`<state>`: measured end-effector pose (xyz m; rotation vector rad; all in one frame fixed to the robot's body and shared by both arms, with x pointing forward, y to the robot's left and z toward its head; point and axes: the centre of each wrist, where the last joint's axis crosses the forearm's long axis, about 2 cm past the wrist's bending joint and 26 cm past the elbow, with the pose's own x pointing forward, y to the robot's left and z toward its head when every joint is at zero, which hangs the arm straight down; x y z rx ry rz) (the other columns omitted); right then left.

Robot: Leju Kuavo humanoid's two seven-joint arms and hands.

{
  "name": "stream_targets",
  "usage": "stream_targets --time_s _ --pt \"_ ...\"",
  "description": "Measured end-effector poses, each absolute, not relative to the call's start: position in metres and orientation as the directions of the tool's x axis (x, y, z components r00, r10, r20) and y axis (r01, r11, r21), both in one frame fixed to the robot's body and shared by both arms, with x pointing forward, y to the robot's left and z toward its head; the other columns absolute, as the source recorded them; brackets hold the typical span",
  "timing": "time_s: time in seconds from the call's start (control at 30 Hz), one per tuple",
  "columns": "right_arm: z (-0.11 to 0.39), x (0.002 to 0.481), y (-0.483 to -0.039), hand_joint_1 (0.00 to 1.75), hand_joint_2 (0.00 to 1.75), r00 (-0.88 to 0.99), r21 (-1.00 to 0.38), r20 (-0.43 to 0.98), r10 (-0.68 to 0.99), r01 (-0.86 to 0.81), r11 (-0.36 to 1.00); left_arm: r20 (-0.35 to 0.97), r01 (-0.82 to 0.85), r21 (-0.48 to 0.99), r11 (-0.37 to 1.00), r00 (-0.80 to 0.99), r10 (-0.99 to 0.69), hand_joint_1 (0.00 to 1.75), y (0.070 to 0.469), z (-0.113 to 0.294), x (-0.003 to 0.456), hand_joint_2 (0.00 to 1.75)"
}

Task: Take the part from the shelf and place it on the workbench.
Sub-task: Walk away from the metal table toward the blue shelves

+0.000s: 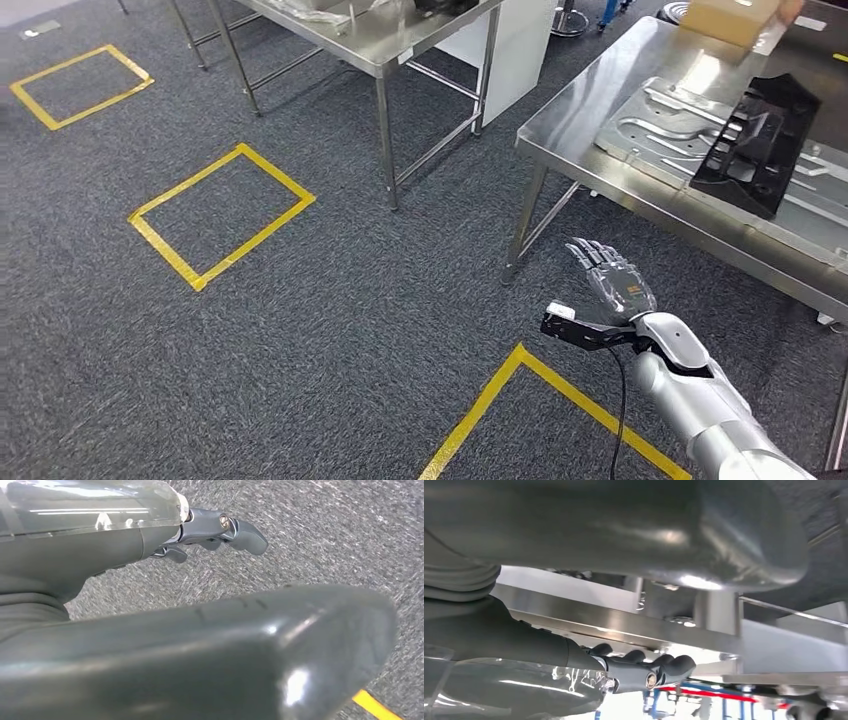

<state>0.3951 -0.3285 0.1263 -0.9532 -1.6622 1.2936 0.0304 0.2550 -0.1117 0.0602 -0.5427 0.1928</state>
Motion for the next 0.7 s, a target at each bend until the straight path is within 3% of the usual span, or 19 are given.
stream_targets --time_s 0.47,0.7 --pt "0.126 0.392 -0.335 0.00 0.00 -0.419 -0.982 0.135 0.898 0.064 0.178 0.535 -0.174 0.000 0.985 0.832 0.147 0.00 0.255 -0.111 0.036 0.00" --pt "0.130 0.398 -0.311 0.00 0.00 -0.450 -0.980 0.145 0.881 0.056 0.189 0.533 -0.183 0.015 0.983 0.833 0.147 0.00 0.259 -0.111 0.039 0.00"
